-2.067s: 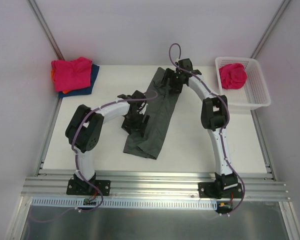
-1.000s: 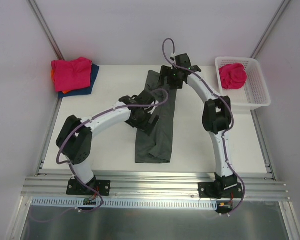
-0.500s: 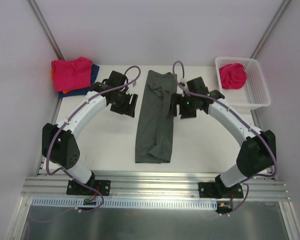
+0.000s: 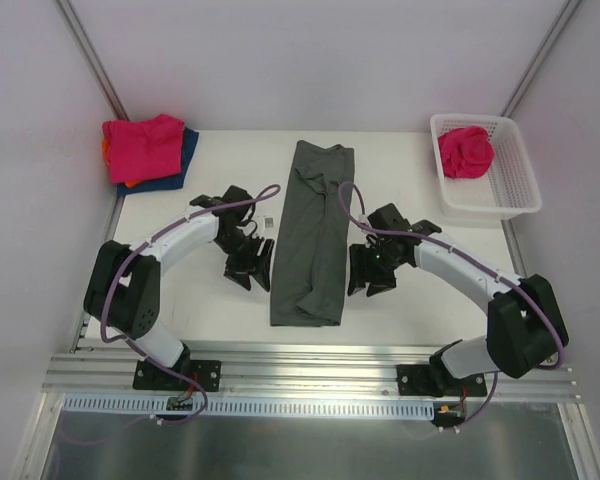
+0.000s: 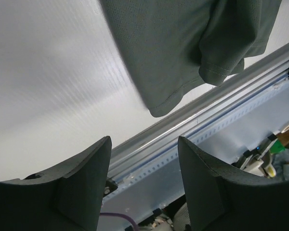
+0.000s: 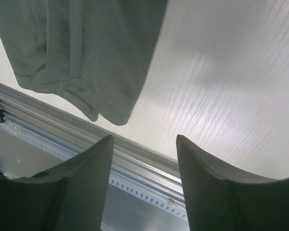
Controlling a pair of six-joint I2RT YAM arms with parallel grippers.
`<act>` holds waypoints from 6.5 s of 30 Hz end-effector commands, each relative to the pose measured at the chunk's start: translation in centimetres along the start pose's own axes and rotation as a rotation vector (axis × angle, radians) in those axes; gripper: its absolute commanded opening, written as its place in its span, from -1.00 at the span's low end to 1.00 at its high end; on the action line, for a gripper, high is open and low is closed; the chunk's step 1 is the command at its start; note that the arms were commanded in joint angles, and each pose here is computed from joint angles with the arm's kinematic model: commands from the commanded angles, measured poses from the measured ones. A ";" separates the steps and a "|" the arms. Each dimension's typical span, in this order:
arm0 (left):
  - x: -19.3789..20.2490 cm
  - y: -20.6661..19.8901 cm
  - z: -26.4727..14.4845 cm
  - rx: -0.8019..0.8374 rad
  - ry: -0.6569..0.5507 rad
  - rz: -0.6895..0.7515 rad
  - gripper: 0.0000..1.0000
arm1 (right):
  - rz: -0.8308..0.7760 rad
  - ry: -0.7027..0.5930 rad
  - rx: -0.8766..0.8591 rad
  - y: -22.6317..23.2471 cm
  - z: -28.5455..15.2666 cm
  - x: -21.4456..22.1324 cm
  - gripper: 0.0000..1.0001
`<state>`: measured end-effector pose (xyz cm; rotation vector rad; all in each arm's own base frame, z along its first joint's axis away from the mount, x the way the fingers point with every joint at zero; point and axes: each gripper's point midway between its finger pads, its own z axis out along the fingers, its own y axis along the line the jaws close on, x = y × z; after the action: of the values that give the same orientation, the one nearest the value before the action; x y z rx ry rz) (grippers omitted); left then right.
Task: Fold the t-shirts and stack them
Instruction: Rotate the tshirt 90 degrees, then grab the bottom of the folded rectangular tshirt with both arms, then fold the folded rectangular tshirt in 1/3 of the way
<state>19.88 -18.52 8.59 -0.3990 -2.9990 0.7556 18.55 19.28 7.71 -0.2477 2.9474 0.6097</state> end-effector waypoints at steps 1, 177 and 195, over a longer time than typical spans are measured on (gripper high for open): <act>0.8 -1.1 0.6 0.088 0.066 -0.077 0.16 | 0.014 0.004 -0.046 1.2 0.0 -0.3 0.14; -20.8 -3.3 -4.4 -0.148 -0.329 0.271 -1.00 | -0.150 -0.409 -0.064 3.9 -4.0 -20.9 -0.99; -26.1 0.5 -2.2 -0.209 -0.369 0.233 -1.00 | -0.176 -0.399 0.010 2.4 -0.9 -24.4 -0.99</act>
<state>43.59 -24.17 10.08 -0.6800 -3.3693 0.6040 40.06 24.49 12.00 -0.3164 2.5744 0.5805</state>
